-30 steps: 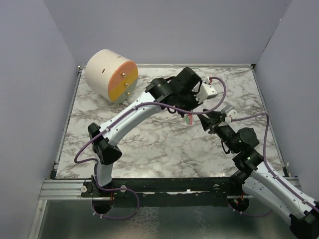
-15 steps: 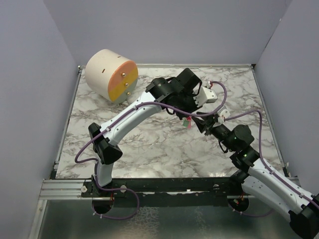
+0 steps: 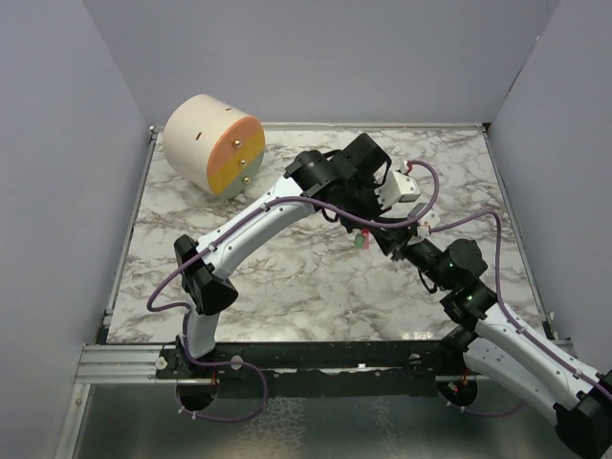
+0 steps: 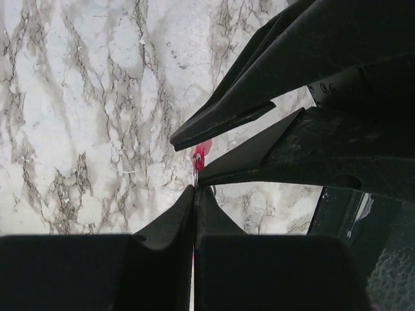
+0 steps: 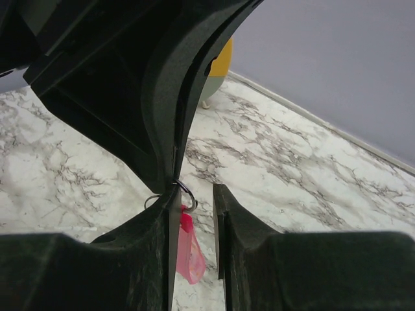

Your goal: Put the keys on the keyring

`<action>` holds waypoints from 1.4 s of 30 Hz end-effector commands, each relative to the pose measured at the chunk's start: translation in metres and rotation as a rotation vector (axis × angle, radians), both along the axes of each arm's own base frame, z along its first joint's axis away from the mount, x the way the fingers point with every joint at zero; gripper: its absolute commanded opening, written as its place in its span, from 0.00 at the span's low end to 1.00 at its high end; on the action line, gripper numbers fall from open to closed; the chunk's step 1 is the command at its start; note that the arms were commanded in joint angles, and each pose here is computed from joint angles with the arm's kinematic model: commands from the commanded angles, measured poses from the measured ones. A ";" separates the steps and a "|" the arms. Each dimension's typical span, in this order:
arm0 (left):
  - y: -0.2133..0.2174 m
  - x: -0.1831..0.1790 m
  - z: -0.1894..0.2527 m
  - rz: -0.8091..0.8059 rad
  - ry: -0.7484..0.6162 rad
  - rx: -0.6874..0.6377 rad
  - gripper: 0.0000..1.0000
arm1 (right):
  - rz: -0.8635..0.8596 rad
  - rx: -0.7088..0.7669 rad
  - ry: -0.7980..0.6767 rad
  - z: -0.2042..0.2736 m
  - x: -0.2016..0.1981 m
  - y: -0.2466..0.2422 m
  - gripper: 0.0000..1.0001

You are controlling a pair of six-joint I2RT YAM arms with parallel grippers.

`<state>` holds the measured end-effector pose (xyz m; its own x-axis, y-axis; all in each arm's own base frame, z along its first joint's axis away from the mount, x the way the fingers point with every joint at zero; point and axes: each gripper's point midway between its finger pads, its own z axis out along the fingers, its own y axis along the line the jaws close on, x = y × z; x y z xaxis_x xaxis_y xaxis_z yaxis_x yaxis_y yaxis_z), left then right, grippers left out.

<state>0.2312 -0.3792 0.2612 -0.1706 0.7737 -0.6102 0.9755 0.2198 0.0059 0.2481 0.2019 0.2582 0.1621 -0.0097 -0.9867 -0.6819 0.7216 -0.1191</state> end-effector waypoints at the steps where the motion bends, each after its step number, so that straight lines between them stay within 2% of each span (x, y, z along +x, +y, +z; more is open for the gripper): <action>1: -0.009 -0.011 0.011 -0.050 0.009 -0.041 0.00 | 0.020 0.018 -0.047 0.014 -0.002 0.003 0.26; 4: -0.011 -0.013 0.014 -0.058 0.011 -0.048 0.00 | 0.018 0.018 -0.045 0.014 -0.002 0.003 0.22; 13: -0.011 -0.013 0.019 -0.041 0.004 -0.057 0.00 | 0.011 0.031 -0.057 0.016 -0.003 0.000 0.01; 20: -0.014 -0.011 0.034 -0.021 -0.018 -0.110 0.00 | -0.047 0.082 -0.081 0.024 -0.003 -0.012 0.01; 23: -0.015 -0.010 0.039 -0.009 -0.029 -0.129 0.10 | -0.071 0.099 -0.081 0.026 -0.003 -0.017 0.01; 27: -0.016 -0.008 0.046 0.005 -0.049 -0.166 0.30 | -0.091 0.114 -0.077 0.026 -0.001 -0.020 0.01; 31: -0.013 -0.002 0.060 0.045 -0.106 -0.217 0.36 | -0.128 0.136 -0.083 0.029 0.000 -0.027 0.01; 35: -0.008 0.006 0.087 0.100 -0.200 -0.323 0.39 | -0.149 0.156 -0.099 0.032 -0.002 -0.033 0.01; 39: 0.002 0.007 0.122 0.149 -0.323 -0.517 0.39 | -0.137 0.165 -0.116 0.036 -0.006 -0.034 0.01; 42: 0.014 0.002 0.141 0.170 -0.426 -0.701 0.45 | -0.118 0.162 -0.131 0.037 -0.009 -0.032 0.01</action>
